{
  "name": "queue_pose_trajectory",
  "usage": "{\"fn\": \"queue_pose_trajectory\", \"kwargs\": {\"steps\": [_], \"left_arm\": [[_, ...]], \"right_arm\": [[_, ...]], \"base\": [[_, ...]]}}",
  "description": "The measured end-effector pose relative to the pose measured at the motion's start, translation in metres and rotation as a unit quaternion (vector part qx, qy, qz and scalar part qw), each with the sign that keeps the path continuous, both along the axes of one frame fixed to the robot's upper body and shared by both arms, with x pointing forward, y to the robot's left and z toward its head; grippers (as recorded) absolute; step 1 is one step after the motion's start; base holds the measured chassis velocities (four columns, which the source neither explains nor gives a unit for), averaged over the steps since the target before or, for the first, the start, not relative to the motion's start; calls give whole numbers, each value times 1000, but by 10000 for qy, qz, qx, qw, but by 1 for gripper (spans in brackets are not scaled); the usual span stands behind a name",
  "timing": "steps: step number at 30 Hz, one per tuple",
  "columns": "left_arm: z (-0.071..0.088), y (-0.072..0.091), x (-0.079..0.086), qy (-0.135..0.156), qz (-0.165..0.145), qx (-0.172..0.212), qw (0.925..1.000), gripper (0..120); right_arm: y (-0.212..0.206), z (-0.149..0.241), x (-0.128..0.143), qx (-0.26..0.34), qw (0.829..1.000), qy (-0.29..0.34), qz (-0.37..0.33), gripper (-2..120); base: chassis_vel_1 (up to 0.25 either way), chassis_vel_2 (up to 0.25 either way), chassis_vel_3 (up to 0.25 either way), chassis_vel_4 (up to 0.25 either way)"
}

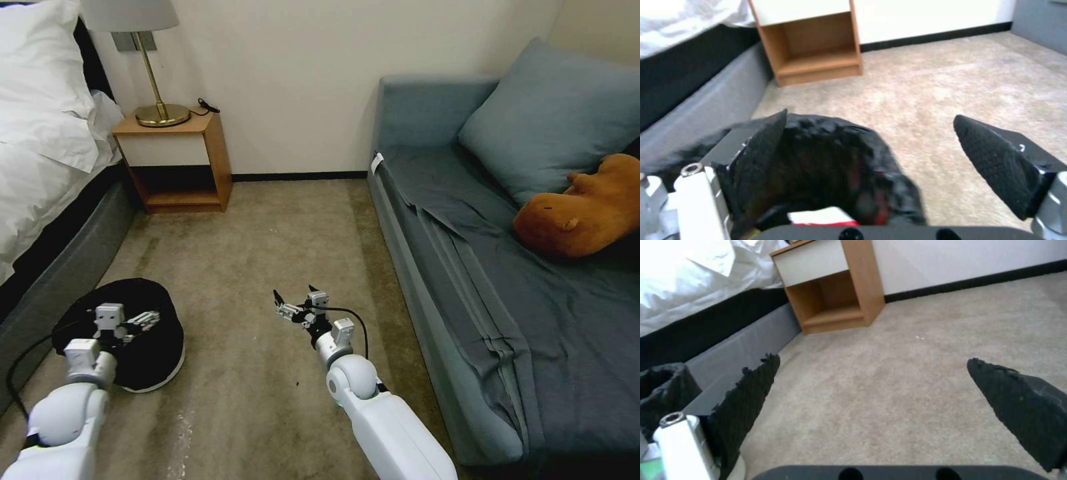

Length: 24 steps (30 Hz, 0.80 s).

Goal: Pick up the trash bin, then pick up the garbage on the floor and place it into the trash bin.

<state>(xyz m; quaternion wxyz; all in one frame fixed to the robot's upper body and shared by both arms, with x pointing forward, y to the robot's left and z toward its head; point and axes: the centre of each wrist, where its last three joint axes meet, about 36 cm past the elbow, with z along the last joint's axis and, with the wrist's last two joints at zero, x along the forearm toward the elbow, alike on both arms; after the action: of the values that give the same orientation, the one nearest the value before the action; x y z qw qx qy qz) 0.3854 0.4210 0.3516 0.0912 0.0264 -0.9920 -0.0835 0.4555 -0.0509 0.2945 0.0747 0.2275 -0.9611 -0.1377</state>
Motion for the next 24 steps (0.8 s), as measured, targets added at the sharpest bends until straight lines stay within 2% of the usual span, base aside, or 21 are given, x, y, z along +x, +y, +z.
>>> {"fn": "queue_pose_trajectory", "kwargs": {"steps": [5,12,24], "left_arm": [[-9,-12,0,143,-201,-88,9997,100],[-15,-22,-3,298,-368,-173,9987,100],[-13,-25,-4,334,-368,-178,9986,100]], "right_arm": [[-1,-5,4,-37,9999,20,-131,100],[-10,-16,8,-164,9995,-6,-268,100],[-17,-20,9,-242,9992,-16,-331,100]], "base": [[0,0,0,0],[0,0,0,0],[0,0,0,0]]}}
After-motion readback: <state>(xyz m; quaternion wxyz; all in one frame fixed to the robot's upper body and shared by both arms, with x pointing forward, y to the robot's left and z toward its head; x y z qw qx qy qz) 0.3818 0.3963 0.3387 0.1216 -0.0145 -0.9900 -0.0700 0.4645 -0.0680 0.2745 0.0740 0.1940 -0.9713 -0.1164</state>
